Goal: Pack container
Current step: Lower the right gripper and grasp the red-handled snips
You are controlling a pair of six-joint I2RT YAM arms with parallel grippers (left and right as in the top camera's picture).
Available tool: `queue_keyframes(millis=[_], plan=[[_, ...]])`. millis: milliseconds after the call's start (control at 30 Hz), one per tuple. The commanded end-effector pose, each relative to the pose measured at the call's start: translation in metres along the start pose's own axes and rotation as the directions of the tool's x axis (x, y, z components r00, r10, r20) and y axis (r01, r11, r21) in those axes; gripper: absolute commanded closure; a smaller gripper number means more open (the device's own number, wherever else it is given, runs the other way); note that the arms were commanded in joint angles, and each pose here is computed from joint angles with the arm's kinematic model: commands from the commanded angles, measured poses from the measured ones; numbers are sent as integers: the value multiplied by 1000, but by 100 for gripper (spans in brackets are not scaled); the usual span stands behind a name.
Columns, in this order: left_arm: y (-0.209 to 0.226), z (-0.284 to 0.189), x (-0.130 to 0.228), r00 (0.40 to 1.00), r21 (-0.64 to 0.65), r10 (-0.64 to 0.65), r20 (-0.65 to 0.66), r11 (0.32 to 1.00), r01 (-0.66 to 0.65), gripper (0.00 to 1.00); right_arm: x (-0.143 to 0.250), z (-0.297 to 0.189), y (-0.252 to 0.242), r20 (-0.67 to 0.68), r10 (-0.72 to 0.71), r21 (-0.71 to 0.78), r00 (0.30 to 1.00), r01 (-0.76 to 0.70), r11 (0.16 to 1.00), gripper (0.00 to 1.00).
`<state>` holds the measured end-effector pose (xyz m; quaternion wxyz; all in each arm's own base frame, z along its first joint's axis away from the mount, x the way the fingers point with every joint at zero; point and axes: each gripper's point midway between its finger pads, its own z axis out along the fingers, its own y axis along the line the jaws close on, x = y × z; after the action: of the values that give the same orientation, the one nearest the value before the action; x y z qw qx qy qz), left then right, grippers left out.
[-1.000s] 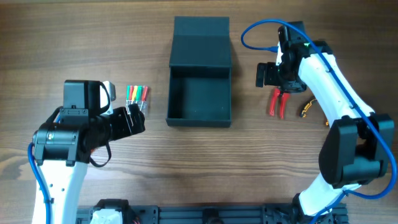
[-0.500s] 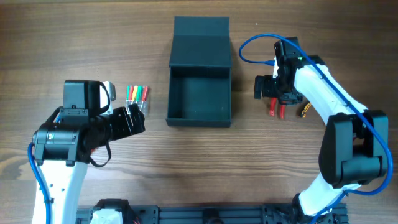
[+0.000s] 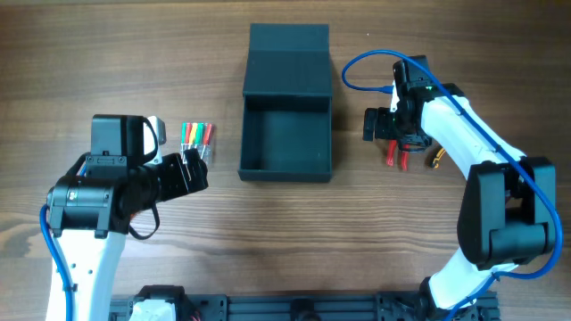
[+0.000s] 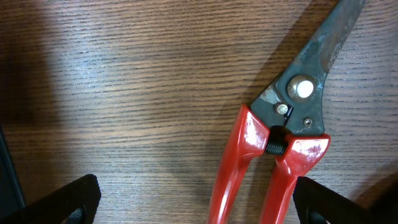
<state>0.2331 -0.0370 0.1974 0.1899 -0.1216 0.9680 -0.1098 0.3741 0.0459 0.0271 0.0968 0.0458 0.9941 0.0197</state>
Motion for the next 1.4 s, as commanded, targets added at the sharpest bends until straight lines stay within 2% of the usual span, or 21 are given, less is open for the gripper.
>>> queue_keyframes(millis=[0, 200, 667, 800, 1067, 1367], plan=[[-2, -4, -5, 999, -2, 27, 19, 1000, -27, 0, 10, 15, 1, -43, 0, -8, 999, -1, 1000, 1], [-1, -4, -5, 999, -3, 27, 19, 1000, -27, 0, 24, 29, 0, -78, 26, -6, 997, -26, 1000, 0], [-1, -4, -5, 999, -3, 27, 19, 1000, -27, 0, 23, 33, 4, -75, 27, -30, 997, -29, 999, 1], [-1, -4, -4, 1000, -4, 26, 15, 1000, -26, 0, 23, 33, 4, -76, 60, -27, 995, -62, 998, 11], [0, -4, -2, 1000, -7, 24, 4, 1000, -24, 0, 23, 33, 4, -73, 103, -24, 992, -105, 994, 17], [0, -4, -1, 1000, -8, 24, 2, 1000, -24, 0, 23, 33, 4, -73, 105, -24, 992, -107, 994, 34]])
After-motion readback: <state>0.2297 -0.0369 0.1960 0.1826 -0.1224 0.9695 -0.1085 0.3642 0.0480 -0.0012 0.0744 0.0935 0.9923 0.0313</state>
